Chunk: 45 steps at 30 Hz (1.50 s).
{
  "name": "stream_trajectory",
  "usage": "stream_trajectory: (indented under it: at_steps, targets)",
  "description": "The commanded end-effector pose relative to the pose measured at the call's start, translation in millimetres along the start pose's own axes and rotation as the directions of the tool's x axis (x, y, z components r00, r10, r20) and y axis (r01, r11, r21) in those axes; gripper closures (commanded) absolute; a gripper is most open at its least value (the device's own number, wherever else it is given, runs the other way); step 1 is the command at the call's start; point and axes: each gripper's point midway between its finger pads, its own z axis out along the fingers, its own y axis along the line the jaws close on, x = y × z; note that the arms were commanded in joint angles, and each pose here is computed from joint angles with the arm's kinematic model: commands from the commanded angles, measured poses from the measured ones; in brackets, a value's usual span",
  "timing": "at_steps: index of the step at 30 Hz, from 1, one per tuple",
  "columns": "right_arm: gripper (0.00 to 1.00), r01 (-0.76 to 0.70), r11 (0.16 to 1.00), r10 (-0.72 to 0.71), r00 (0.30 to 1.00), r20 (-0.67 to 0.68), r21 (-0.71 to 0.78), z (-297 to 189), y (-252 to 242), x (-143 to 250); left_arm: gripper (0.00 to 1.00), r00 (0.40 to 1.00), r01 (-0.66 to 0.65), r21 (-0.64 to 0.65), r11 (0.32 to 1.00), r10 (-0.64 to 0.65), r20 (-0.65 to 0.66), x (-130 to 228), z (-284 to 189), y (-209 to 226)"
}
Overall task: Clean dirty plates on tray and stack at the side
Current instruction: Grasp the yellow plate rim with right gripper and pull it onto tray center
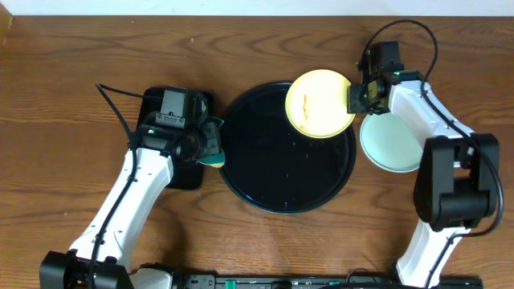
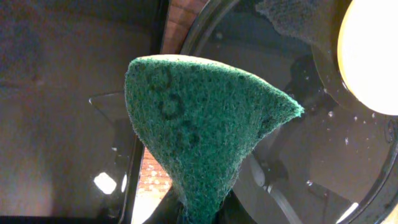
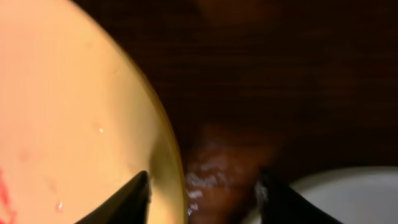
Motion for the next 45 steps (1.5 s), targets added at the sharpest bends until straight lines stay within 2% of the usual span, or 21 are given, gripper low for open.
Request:
stream_trajectory:
  at_steps: [1,4,8,16,20,26,34,40,45]
  targets:
    - [0.60,-0.006,0.999,0.006,1.000,-0.015,-0.042,8,8,3,0.93,1.000,0.006,0.004,1.000,-0.007,0.012,-4,-3,-1]
    - [0.85,-0.011,0.999,0.010,1.000,-0.015,-0.042,8,8,3,0.92,1.000,0.006,0.004,1.000,-0.006,0.012,-4,-3,-1]
    - [0.99,-0.012,0.999,0.012,1.000,-0.019,-0.040,6,7,3,0.92,1.000,0.006,0.005,1.000,-0.006,0.013,-4,-3,-1]
    - [0.99,-0.008,0.999,0.004,0.998,-0.063,-0.054,-14,14,12,0.93,1.000,0.006,0.005,1.000,-0.006,0.013,-4,-3,-1]
    - [0.99,0.010,0.989,-0.021,0.997,-0.072,-0.147,-50,42,18,0.92,1.000,0.006,0.005,1.000,-0.006,0.013,-4,-3,-1]
    - [0.99,-0.011,0.986,-0.013,0.989,-0.148,-0.165,-74,73,44,0.92,1.000,0.006,0.005,1.000,-0.006,0.013,-4,-3,-1]
    - [0.99,0.019,0.987,-0.060,0.964,-0.260,-0.158,-47,112,78,0.93,1.000,0.006,0.005,1.000,-0.006,0.013,-4,-3,-1]
    - [0.99,-0.032,0.994,-0.011,0.928,-0.373,-0.108,-15,118,106,0.93,1.000,-0.005,0.009,1.000,0.005,0.008,-2,-2,-5]
    - [0.99,-0.073,0.995,0.038,0.902,-0.430,-0.067,6,114,120,0.93,0.997,-0.077,0.017,0.997,0.078,-0.013,9,3,-22]
